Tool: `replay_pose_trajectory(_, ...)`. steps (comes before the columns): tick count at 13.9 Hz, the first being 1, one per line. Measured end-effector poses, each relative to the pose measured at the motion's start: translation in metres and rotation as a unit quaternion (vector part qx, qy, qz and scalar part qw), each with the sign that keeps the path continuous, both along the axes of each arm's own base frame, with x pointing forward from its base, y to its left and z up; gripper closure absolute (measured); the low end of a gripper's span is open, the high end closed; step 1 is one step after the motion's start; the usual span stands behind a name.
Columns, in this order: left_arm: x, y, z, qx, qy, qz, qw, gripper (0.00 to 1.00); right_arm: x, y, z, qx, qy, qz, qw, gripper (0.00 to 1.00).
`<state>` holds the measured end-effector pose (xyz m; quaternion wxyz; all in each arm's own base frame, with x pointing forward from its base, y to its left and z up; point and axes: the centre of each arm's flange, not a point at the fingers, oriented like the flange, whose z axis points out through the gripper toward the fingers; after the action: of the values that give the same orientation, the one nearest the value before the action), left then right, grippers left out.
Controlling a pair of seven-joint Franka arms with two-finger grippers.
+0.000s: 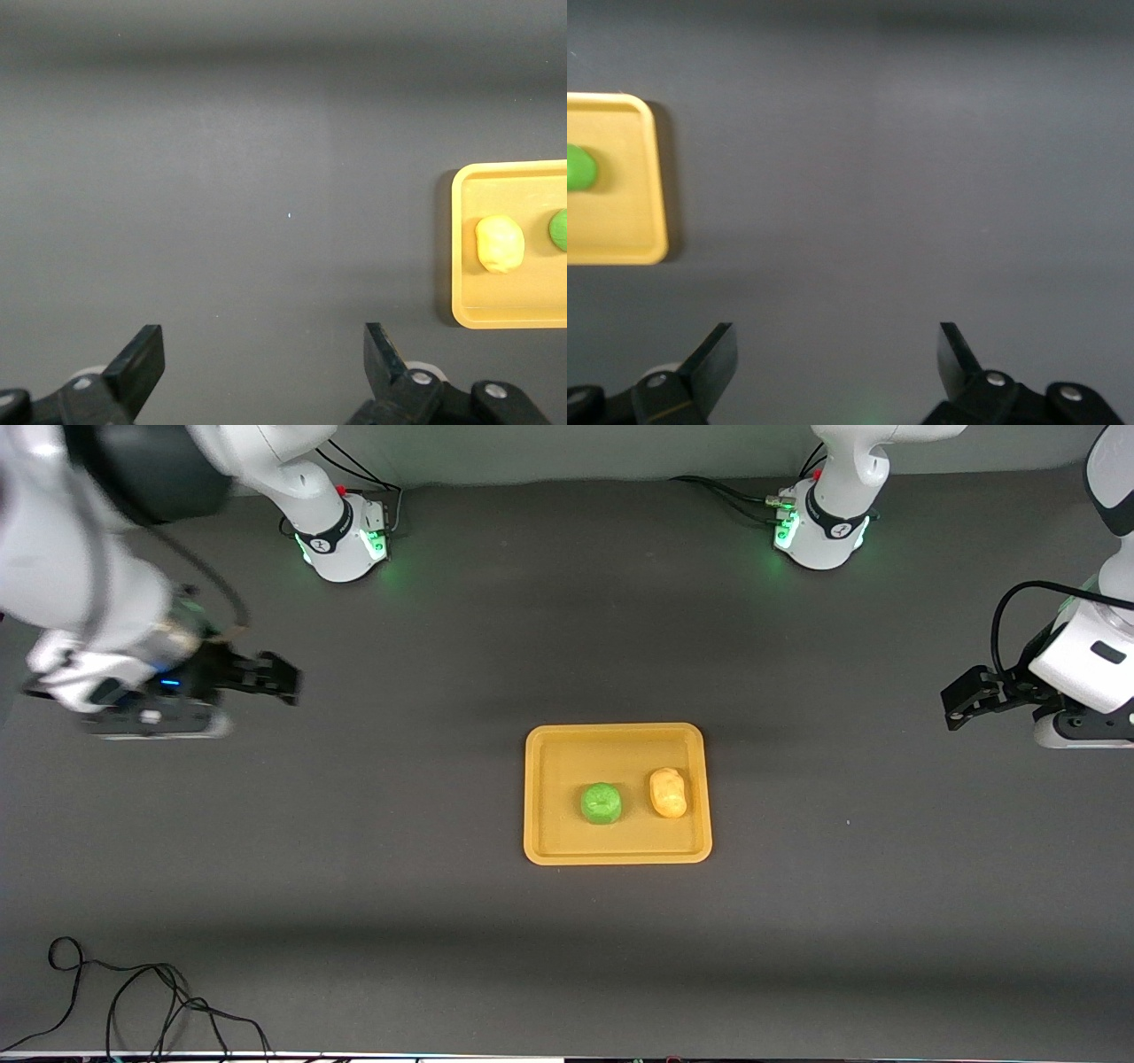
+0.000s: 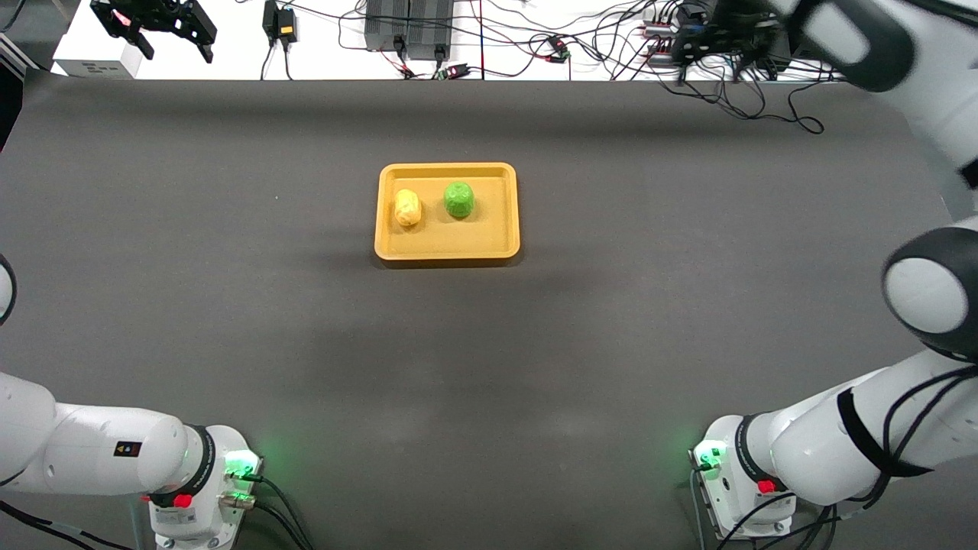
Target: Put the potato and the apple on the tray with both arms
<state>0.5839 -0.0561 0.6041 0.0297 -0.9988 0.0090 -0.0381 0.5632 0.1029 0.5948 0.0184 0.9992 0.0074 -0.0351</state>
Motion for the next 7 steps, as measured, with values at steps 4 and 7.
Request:
replay_pose_trajectory(4,0.000,0.000,0.000,0.000,0.002,0.000,1.000,0.00,-0.004,-0.114,-0.001,0.015,-0.003,0.009,1.000,0.00)
replay_pose_trajectory(7,0.000,-0.001,0.000,0.000,0.002,-0.001,1.000,0.00,-0.006,-0.146,0.000,0.017,-0.005,-0.009,1.000,0.00)
